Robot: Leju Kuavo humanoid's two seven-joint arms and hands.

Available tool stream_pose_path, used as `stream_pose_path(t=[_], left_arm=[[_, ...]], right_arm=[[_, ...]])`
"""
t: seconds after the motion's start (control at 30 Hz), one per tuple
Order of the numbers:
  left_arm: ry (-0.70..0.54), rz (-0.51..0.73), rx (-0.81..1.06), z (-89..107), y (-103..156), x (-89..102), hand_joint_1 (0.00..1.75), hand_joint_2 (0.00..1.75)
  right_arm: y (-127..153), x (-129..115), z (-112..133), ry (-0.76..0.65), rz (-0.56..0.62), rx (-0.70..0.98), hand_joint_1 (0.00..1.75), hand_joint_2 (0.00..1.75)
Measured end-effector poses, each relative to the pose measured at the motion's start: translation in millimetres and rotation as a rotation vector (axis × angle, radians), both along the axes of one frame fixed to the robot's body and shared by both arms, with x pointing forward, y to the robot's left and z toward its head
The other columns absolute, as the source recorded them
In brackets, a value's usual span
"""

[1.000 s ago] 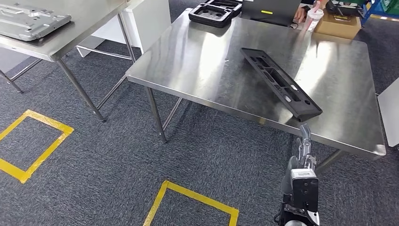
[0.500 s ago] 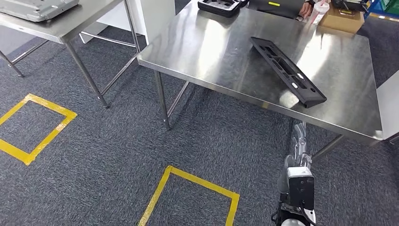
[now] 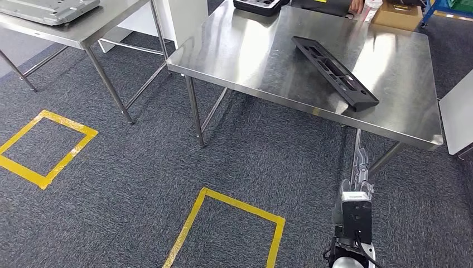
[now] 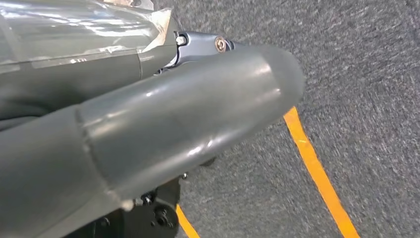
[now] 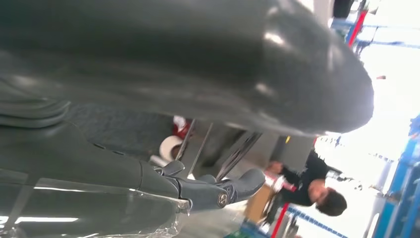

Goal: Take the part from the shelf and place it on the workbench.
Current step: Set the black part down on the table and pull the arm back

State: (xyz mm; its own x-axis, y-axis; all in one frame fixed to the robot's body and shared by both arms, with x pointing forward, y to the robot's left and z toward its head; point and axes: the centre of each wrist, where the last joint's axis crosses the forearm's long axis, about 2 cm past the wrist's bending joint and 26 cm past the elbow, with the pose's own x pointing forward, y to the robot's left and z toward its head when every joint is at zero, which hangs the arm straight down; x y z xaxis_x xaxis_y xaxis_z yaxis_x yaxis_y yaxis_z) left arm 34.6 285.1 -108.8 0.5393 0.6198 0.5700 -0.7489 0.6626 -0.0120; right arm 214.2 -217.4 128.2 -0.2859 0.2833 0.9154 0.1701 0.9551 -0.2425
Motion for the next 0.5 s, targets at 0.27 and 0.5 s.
stream_pose_path(t=[0.27, 0.5], left_arm=[[0.006, -0.059, 0.011, -0.5, 7.6, 1.2, 0.0, 0.0], [0.013, -0.106, 0.012, -1.0, 11.7, 1.9, 0.0, 0.0]], right_arm=[[-15.7, 5.0, -10.9, 0.084, -0.087, -0.046, 0.0, 0.0], [-31.0, 1.8, -15.5, 0.108, -0.152, -0.063, 0.0, 0.0]])
